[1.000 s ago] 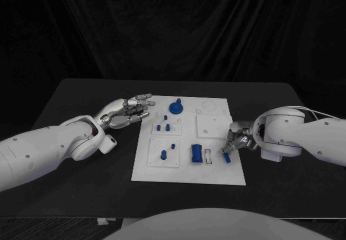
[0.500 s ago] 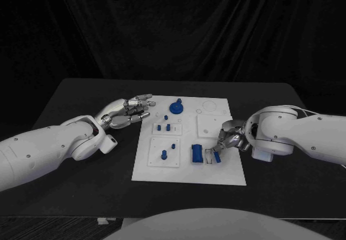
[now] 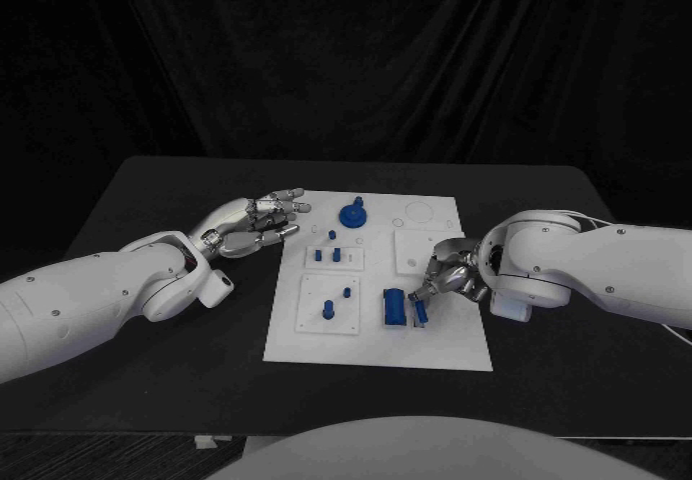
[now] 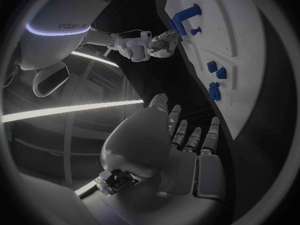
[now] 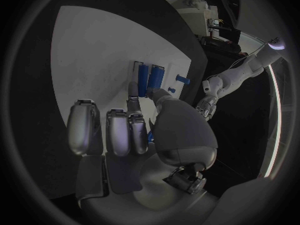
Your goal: Assemble the parts on the task board
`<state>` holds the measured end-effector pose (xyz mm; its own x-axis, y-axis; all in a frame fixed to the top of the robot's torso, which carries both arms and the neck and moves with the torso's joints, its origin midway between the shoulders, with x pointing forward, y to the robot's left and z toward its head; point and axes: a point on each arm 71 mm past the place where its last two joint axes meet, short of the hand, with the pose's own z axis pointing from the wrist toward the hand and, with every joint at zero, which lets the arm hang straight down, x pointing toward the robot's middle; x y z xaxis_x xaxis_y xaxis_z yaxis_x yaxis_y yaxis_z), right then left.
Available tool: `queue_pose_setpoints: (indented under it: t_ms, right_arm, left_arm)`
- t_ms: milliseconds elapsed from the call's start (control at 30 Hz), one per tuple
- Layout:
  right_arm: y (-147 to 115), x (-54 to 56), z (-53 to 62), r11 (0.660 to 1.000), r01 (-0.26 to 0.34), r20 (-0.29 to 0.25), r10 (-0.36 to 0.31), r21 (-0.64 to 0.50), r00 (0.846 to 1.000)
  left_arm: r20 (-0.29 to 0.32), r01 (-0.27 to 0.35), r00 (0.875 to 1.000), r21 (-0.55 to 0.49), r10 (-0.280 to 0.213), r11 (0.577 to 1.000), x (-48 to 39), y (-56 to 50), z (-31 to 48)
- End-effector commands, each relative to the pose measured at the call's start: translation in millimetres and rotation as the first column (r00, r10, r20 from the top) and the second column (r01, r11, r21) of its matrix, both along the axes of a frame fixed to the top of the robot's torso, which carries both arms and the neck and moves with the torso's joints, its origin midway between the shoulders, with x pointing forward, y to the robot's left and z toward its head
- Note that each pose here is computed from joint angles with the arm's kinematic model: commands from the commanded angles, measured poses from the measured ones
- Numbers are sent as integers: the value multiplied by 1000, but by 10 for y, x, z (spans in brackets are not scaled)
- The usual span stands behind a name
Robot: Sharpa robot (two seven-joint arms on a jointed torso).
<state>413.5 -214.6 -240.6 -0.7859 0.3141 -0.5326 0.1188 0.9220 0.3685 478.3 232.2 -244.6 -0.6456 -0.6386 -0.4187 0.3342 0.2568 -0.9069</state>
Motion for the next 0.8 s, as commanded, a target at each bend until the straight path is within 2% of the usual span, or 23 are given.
queue_pose_setpoints:
  t_ms: [33, 800]
  right_arm:
    - [-9, 8, -10, 1000, 20, -5, -20, -7, 1000]
    - [-86, 3, -30, 999, 7, -12, -8, -44, 1000]
  left_arm:
    - [0, 8, 1000, -18, -8, 1000, -10, -13, 6]
    - [-2, 9, 1000, -17, -9, 1000, -8, -16, 3]
